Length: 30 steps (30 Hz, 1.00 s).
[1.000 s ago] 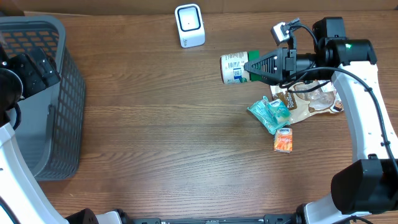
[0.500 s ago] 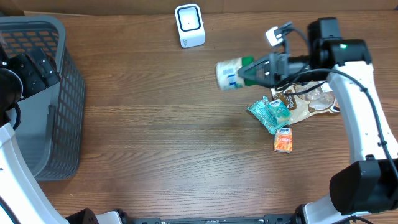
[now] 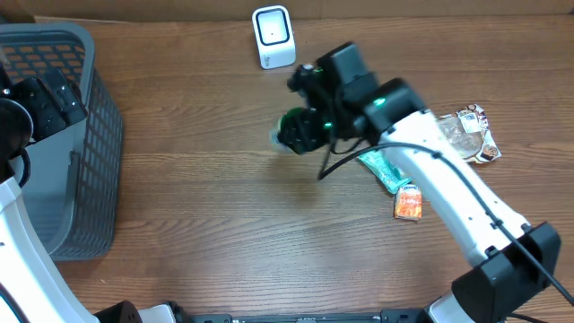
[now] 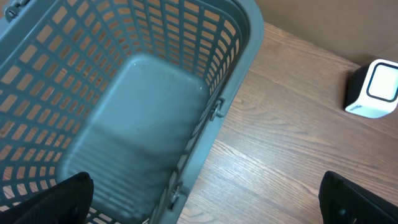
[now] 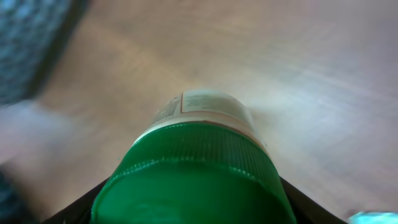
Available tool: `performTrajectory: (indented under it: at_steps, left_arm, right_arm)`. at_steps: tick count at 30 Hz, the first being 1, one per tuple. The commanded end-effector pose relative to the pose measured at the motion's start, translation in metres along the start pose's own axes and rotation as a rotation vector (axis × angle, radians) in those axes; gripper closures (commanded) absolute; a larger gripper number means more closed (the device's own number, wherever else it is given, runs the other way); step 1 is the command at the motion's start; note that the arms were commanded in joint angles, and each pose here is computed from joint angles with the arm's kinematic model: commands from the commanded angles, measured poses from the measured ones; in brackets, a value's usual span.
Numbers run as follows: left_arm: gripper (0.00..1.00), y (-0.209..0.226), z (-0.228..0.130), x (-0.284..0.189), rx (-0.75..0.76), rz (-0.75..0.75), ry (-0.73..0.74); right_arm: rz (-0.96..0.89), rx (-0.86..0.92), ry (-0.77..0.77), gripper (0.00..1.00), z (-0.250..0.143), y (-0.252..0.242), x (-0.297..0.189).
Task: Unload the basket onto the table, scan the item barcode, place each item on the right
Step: 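Raise the green-lidded jar up to the scanner face with right gripper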
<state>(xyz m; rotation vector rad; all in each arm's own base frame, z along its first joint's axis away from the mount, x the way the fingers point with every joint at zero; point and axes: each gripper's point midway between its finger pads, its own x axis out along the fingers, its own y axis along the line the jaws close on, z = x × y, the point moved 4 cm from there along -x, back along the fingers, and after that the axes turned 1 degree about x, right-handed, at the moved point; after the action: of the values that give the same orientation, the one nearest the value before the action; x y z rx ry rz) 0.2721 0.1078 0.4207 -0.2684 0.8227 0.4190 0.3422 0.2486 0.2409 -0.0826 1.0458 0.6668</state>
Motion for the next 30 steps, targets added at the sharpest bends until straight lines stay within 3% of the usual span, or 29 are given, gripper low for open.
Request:
performTrajectory:
  at_steps: [1, 14, 23, 30]
  left_arm:
    - [0.00, 0.002, 0.002, -0.001, 0.012, 0.008, -0.010]
    - [0.00, 0.002, 0.002, -0.001, 0.012, 0.008, -0.010]
    - [0.00, 0.002, 0.002, -0.001, 0.012, 0.008, -0.010]
    - [0.00, 0.002, 0.002, -0.001, 0.012, 0.008, -0.010]
  right_arm:
    - [-0.375, 0.004, -0.136, 0.62, 0.025, -0.037, 0.003]
    - [-0.633, -0.453, -0.449, 0.54, 0.117, -0.074, 0.074]
    - [-0.777, -0.645, -0.589, 0.64, 0.147, -0.102, 0.099]
    - [-0.837, -0.645, -0.724, 0.68, 0.159, -0.121, 0.103]
